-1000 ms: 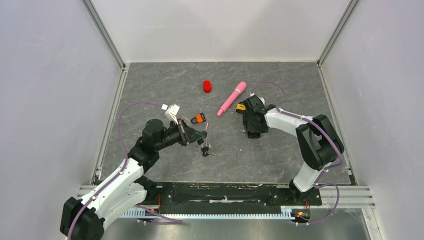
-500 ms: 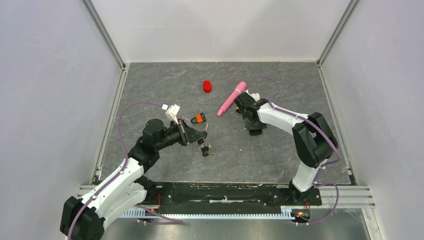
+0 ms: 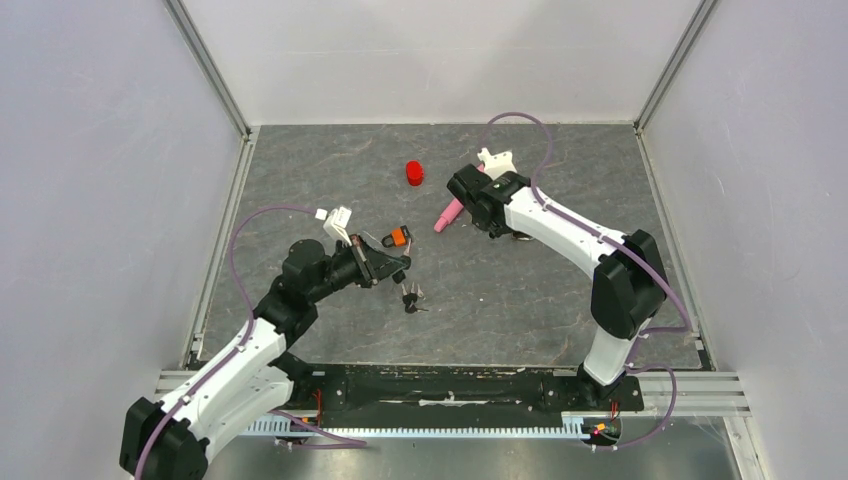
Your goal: Unlock with the key
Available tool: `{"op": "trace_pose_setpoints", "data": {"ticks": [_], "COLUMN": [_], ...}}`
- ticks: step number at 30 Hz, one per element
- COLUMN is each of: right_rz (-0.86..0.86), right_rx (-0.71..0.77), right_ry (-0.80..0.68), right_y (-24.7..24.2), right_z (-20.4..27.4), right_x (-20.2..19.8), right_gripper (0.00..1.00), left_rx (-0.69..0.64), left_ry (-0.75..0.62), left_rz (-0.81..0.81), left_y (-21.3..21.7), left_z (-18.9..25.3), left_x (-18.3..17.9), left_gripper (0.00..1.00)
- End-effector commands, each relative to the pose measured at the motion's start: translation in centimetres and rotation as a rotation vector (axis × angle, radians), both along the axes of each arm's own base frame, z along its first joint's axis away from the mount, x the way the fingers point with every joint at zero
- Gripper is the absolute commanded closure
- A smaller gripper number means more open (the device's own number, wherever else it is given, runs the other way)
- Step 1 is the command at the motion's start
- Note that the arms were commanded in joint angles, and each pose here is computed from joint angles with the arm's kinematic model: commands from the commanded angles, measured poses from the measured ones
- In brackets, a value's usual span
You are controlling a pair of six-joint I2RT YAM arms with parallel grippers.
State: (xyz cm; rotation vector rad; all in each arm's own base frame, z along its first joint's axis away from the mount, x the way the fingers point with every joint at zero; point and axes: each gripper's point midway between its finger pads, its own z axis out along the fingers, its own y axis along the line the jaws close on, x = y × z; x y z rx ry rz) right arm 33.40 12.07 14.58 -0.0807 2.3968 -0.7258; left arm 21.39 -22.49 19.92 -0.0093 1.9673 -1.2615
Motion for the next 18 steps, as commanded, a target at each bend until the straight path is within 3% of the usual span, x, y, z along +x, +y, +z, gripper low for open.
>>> {"op": "trace_pose_setpoints", "data": {"ticks": [1,6,18], "right_rz": [-0.05,-0.03,-0.08], "right_rx": [-0.095,0.077,0.332], "right_ry": [-0.1,-0.077,-0.195], "right_y": [-1.0,1.6,4.6], "right_z": [3.7,2.9,7.4], "right_x": [0.9,1.1,2.2], "right_gripper": [1.0,1.0,1.0], "left_rx": [-0.085,-0.144,-0.263], "left_ry": [0.008,0.038,0.057], "left_rz": [0.018,-0.052,-0.198], "left_y": [-0.6,-2.5,-9.9], "left_z": [1.3,1.9,4.0], "left_x": [0.9,0.9,0.2], "left_gripper": [0.98,0.98,0.98]}}
